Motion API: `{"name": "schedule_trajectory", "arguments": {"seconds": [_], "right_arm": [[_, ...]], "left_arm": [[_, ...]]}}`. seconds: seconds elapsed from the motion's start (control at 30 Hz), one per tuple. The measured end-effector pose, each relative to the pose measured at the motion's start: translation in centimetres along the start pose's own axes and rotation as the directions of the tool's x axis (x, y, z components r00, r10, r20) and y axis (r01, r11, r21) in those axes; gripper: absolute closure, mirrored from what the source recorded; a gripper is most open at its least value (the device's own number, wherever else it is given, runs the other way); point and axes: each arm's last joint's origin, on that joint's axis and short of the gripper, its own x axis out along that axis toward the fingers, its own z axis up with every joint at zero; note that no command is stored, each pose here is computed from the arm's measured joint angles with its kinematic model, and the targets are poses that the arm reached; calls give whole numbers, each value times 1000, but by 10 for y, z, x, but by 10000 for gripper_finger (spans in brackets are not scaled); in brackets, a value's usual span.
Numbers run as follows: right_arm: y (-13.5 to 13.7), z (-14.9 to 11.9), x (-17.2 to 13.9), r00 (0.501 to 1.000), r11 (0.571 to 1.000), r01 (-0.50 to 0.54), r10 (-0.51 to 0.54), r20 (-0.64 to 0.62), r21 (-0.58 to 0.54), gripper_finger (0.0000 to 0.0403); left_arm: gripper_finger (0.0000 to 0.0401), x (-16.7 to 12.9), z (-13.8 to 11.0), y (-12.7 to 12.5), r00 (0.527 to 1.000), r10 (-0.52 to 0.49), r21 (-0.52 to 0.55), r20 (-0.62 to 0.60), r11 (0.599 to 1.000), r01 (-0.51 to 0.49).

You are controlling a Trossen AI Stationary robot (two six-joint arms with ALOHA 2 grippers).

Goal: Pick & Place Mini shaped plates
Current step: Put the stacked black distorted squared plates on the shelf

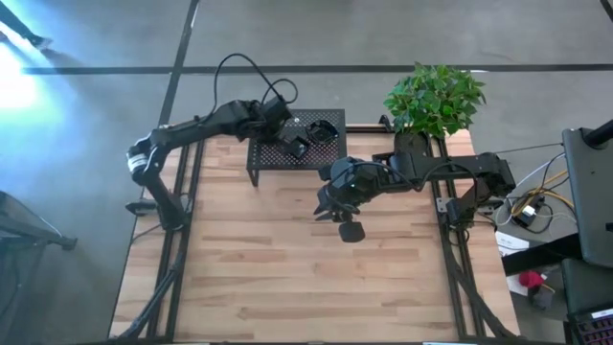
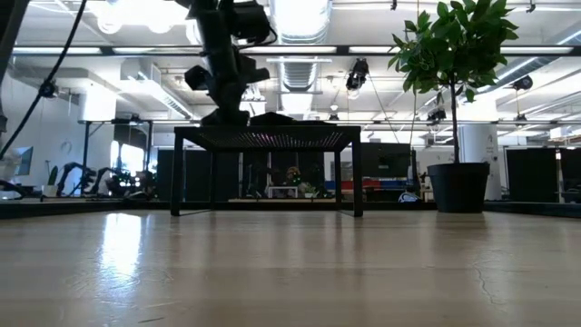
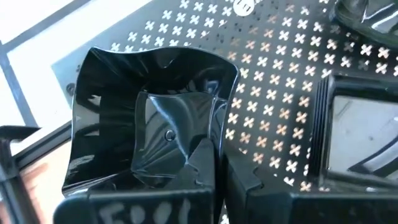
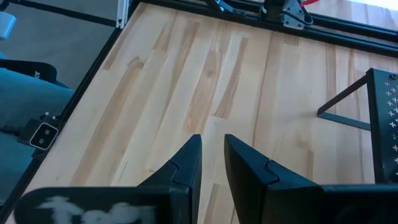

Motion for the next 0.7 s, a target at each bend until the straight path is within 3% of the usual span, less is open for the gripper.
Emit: {"name": "schedule_trajectory", "arguments": {"seconds": [0.7], "right_arm": [[0, 0, 0, 1000, 1000, 0, 0, 0, -1, 339]], "left_arm": [[387, 5, 4, -4, 999, -27, 8, 21, 1000, 27]]}}
